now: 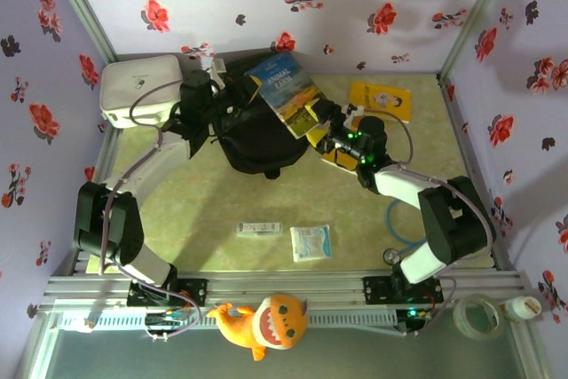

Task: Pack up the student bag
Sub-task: Pass the book, then open the student bag at the top-center of the table.

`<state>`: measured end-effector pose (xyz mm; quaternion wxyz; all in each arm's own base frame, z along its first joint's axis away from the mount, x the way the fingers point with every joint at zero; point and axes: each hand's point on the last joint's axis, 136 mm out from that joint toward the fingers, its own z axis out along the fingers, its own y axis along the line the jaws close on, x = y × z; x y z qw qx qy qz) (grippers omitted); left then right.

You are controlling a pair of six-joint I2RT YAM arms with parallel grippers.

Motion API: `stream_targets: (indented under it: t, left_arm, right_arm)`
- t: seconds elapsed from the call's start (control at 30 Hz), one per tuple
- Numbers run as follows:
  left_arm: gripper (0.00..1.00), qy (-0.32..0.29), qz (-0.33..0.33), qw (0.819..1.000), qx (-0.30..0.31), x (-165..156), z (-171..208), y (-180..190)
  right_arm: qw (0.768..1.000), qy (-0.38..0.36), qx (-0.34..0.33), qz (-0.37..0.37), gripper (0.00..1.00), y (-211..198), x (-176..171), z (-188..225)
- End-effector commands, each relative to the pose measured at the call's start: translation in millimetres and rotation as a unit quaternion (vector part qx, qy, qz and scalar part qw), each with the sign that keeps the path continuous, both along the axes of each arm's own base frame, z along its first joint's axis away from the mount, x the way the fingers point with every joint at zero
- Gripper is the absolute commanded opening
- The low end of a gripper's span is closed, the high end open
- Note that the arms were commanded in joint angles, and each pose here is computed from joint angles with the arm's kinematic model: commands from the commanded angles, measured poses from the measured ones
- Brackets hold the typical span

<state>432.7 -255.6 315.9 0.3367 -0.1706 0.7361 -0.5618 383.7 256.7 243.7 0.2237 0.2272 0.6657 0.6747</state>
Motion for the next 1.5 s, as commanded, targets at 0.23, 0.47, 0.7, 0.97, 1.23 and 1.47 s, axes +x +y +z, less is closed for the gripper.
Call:
stream_targets:
  t: [0.23, 0.47, 0.7, 0.97, 1.23, 1.47]
  left_arm:
    - [0.0, -0.048, 0.029, 0.997, -0.055, -11.0, 42.5, 25.4]
    - [0.0, -0.014, 0.032, 0.999, -0.02, -15.3, 15.4, 28.7]
    - [0.51, 0.023, 0.056, 0.988, 0.144, -27.7, -37.0, 54.3]
    - [0.84, 0.015, -0.012, 0.936, 0.352, -49.5, -93.0, 64.7]
    - [0.92, -0.078, -0.16, 0.815, 0.552, -70.1, -113.9, 40.8]
    - [0.94, -0.135, -0.303, 0.678, 0.656, -83.4, -139.9, 28.2]
  right_arm:
    - [0.994, -0.069, 0.079, -0.029, 0.61, -6.4, 4.4, 49.6]
    - [0.997, -0.051, 0.018, -0.049, 0.24, -11.7, 3.0, 28.7]
    - [0.995, -0.055, -0.063, -0.06, 0.08, -19.5, -1.8, 15.0]
    - [0.981, -0.043, -0.165, -0.091, 0.09, -55.8, -8.4, -7.3]
    - [0.959, -0.022, -0.237, -0.153, 0.08, -111.0, -16.0, -13.0]
    - [0.947, -0.013, -0.265, -0.18, 0.1, -133.8, -21.8, -12.7]
